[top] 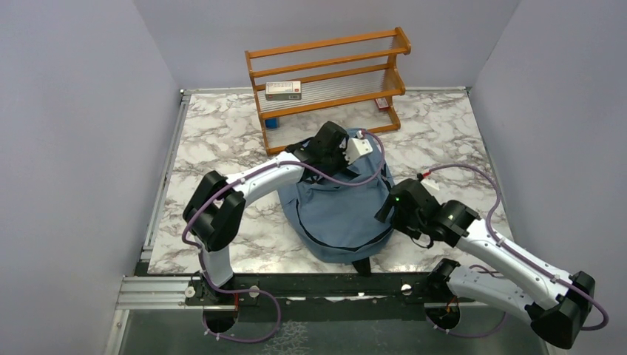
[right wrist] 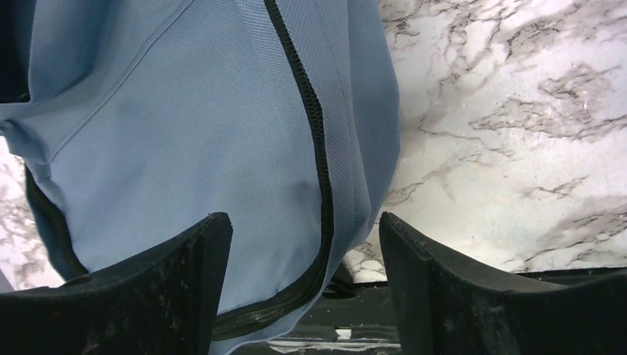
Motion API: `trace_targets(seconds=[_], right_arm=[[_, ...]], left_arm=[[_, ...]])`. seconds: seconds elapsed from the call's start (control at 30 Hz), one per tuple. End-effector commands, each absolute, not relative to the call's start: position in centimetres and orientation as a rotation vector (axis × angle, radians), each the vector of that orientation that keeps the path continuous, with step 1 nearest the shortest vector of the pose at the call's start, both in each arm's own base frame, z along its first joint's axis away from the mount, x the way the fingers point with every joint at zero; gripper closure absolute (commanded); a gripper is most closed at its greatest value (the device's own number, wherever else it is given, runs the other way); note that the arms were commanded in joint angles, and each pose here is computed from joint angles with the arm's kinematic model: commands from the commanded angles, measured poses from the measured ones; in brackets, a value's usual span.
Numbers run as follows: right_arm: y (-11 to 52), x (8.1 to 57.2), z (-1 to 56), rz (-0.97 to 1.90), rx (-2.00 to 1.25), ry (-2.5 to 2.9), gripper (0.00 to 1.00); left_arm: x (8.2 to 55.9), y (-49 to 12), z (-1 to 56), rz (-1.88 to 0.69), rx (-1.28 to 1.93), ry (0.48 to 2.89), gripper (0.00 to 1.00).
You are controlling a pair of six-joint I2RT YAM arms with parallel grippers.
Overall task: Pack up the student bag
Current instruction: Adjust the student bag at the center of the board.
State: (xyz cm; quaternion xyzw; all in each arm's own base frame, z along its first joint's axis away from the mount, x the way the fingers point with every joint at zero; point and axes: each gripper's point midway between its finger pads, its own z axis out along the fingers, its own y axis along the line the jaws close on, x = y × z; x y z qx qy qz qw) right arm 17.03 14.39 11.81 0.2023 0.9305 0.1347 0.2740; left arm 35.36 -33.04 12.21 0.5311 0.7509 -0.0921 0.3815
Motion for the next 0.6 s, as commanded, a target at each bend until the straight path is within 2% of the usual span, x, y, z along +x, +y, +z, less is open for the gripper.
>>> trace_targets(seconds=[0.0, 0.33, 0.37, 0.43, 0.57], right_arm=[[12.9, 16.5, 11.6, 0.318, 0.652, 2.474, 0.22], [14.6, 15.7, 8.6, 0.389, 0.709, 2.554, 0.19], [14.6, 15.8, 8.4, 0.385, 0.713, 2.551, 0.22], [14.6, 15.9, 8.1, 0.376, 0.727, 2.545, 0.3], [14.6, 16.5, 8.8, 0.405, 0.753, 2.495, 0.57]], left_arm=[[37.3, -32.7, 16.5, -0.163, 1.245, 1.84, 0.85], [36.5, -33.6, 18.1, -0.259, 1.207, 1.828, 0.84], [36.5, -33.6, 18.3, -0.263, 1.2, 1.828, 0.87], [36.5, -33.4, 18.8, -0.262, 1.177, 1.83, 1.0], [36.5, -33.1, 20.5, -0.272, 1.094, 1.833, 1.0]])
